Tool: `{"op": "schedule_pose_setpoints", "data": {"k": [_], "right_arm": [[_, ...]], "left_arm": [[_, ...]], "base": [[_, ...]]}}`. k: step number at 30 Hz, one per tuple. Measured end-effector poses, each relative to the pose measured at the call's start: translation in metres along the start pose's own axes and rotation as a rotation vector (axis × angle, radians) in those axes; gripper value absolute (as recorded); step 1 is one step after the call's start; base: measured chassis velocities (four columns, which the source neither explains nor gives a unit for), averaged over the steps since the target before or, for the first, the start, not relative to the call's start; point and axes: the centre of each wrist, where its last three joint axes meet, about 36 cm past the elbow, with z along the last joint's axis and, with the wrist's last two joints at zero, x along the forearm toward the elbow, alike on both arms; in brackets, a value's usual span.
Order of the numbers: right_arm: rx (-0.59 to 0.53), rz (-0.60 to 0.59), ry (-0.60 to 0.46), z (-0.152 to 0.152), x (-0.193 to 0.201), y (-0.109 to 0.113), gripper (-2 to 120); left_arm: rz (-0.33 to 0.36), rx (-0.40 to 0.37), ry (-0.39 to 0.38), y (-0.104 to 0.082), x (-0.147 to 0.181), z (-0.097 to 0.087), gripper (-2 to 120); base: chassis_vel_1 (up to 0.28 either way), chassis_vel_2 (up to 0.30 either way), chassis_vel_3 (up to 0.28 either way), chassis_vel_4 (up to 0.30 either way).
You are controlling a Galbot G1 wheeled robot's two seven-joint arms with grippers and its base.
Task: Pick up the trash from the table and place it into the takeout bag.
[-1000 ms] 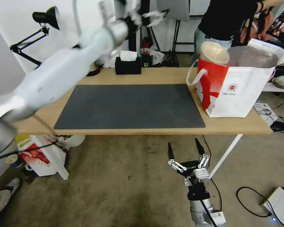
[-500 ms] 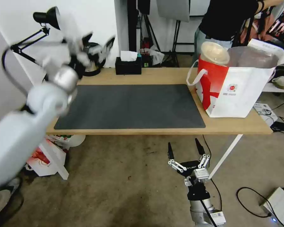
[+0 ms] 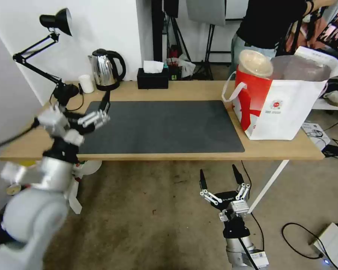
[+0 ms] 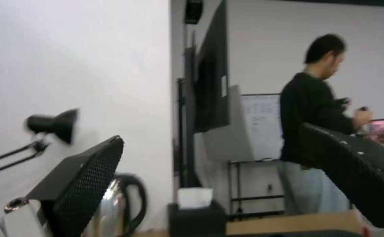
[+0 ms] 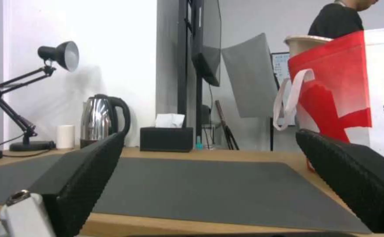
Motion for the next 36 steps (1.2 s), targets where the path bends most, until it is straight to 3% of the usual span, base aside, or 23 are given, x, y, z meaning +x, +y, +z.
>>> {"op": "schedule_pose_setpoints", "data": {"k": [11,16,18,20,22,26,36], "right_arm": [[0.0,0.0,0.0,0.0,0.0,0.0,100],[0.0,0.0,0.0,0.0,0.0,0.0,100],[0.0,0.0,0.0,0.0,0.0,0.0,100],[0.0,0.0,0.0,0.0,0.0,0.0,100],[0.0,0.0,0.0,0.0,0.0,0.0,100],[0.0,0.0,0.0,0.0,0.0,0.0,100],[0.0,0.0,0.0,0.0,0.0,0.0,100]], "left_arm": [[-0.068,0.017,0.006,-0.032,0.037,0.023,100],[-0.091,0.032,0.026,-0.051,0.052,0.047,100],[-0.107,0.037,0.045,-0.059,0.067,0.07,100],[-0.108,0.034,0.047,-0.06,0.07,0.074,100],[-0.107,0.031,0.092,-0.076,0.088,0.097,100],[-0.113,0.056,0.143,-0.096,0.107,0.117,100],[-0.135,0.053,0.183,-0.103,0.123,0.133,100]], "base": [[0.0,0.0,0.0,0.0],[0.0,0.0,0.0,0.0],[0.0,0.0,0.0,0.0],[0.0,0.0,0.0,0.0],[0.0,0.0,0.0,0.0],[0.0,0.0,0.0,0.0],[0.0,0.0,0.0,0.0]]}}
